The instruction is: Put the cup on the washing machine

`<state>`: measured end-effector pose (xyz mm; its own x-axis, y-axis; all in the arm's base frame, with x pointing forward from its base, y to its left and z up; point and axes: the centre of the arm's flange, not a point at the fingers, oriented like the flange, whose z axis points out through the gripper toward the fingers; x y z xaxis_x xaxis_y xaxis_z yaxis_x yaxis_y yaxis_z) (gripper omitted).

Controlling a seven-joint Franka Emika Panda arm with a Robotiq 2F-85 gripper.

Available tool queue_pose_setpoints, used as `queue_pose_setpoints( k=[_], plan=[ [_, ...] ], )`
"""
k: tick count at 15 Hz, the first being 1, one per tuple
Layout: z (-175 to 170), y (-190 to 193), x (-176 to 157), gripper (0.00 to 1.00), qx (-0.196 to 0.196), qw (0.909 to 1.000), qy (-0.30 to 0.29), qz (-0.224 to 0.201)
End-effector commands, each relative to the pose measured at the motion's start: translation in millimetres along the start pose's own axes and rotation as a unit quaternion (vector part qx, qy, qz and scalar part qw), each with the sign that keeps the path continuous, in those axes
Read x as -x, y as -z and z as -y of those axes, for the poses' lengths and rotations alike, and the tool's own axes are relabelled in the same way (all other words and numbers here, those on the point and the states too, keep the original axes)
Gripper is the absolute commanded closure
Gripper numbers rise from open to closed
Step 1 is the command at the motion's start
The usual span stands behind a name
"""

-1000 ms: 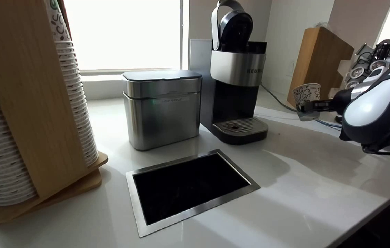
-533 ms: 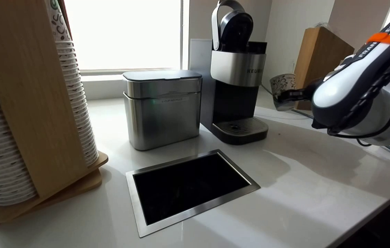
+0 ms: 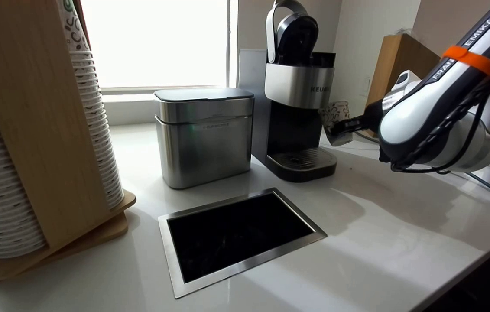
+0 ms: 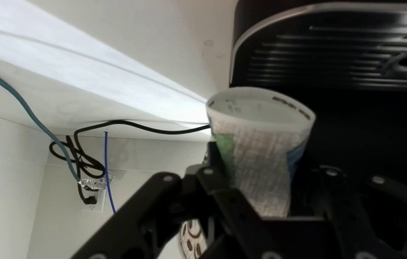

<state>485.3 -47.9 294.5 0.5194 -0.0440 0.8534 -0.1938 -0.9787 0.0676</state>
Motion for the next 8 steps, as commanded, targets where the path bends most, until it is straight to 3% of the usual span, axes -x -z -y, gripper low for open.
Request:
queue_pose_setpoints(
  k=[1, 3, 4, 6, 8],
  plan=[
    [4.1, -0.1, 0.9, 0.51, -0.004, 1.0000, 0.004, 0.001],
    [7.4, -0.5, 1.4, 0.51, -0.007, 0.9999, 0.007, 0.002],
    [7.5, -0.6, 1.5, 0.76, -0.007, 0.9999, 0.008, 0.002],
    [27.0, -8.6, 6.4, 0.76, 0.021, 0.9996, 0.014, -0.010],
    [51.9, -11.8, 12.2, 0.76, 0.020, 0.9991, 0.019, -0.032]
  ],
)
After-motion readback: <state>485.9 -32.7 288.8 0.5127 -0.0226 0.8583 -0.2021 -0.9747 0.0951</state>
